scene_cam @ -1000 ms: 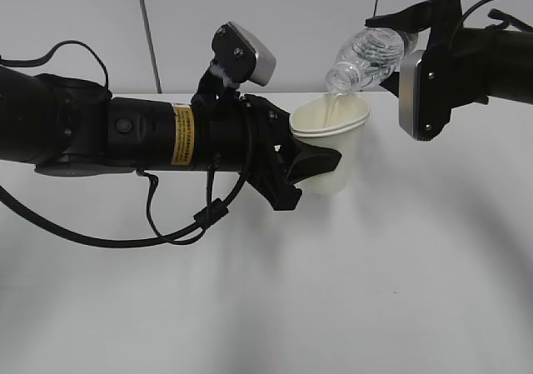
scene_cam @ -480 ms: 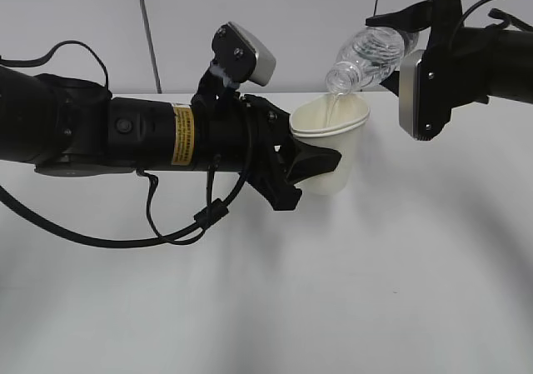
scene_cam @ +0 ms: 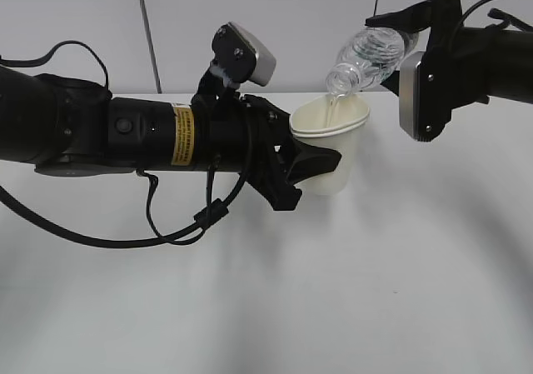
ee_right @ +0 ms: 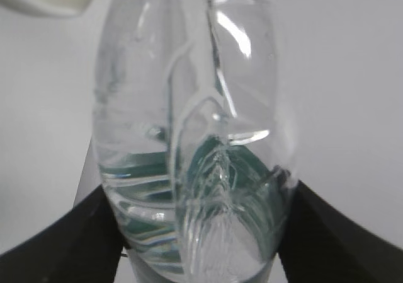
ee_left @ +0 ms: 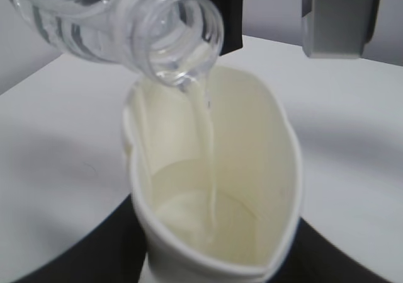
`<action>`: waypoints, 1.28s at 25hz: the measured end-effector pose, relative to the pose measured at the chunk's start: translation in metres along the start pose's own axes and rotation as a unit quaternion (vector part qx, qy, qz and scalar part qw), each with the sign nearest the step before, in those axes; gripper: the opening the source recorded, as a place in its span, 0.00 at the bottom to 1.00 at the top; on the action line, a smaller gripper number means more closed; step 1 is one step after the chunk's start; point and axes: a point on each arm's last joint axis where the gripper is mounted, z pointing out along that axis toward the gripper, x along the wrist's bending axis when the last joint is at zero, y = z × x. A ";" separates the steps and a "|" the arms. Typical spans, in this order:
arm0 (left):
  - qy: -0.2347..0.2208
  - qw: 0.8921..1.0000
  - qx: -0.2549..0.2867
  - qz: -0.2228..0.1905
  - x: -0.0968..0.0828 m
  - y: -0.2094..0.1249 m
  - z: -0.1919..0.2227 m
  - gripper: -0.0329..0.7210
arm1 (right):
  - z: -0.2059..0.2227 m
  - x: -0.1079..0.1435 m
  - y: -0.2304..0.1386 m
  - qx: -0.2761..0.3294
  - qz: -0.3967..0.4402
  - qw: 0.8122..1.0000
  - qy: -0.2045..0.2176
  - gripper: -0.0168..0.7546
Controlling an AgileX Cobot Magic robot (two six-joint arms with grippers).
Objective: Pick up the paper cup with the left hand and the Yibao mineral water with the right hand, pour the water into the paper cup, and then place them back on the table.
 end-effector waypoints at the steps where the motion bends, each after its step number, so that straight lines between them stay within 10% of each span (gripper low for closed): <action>1: 0.000 1.000 0.000 0.000 0.000 0.000 0.000 0.49 | 0.000 0.000 0.000 0.000 -0.001 1.000 0.000 0.67; 32: 0.010 1.000 0.010 0.000 0.002 -0.002 0.000 0.49 | 0.000 -0.003 -0.003 0.015 0.162 0.986 -0.021 0.67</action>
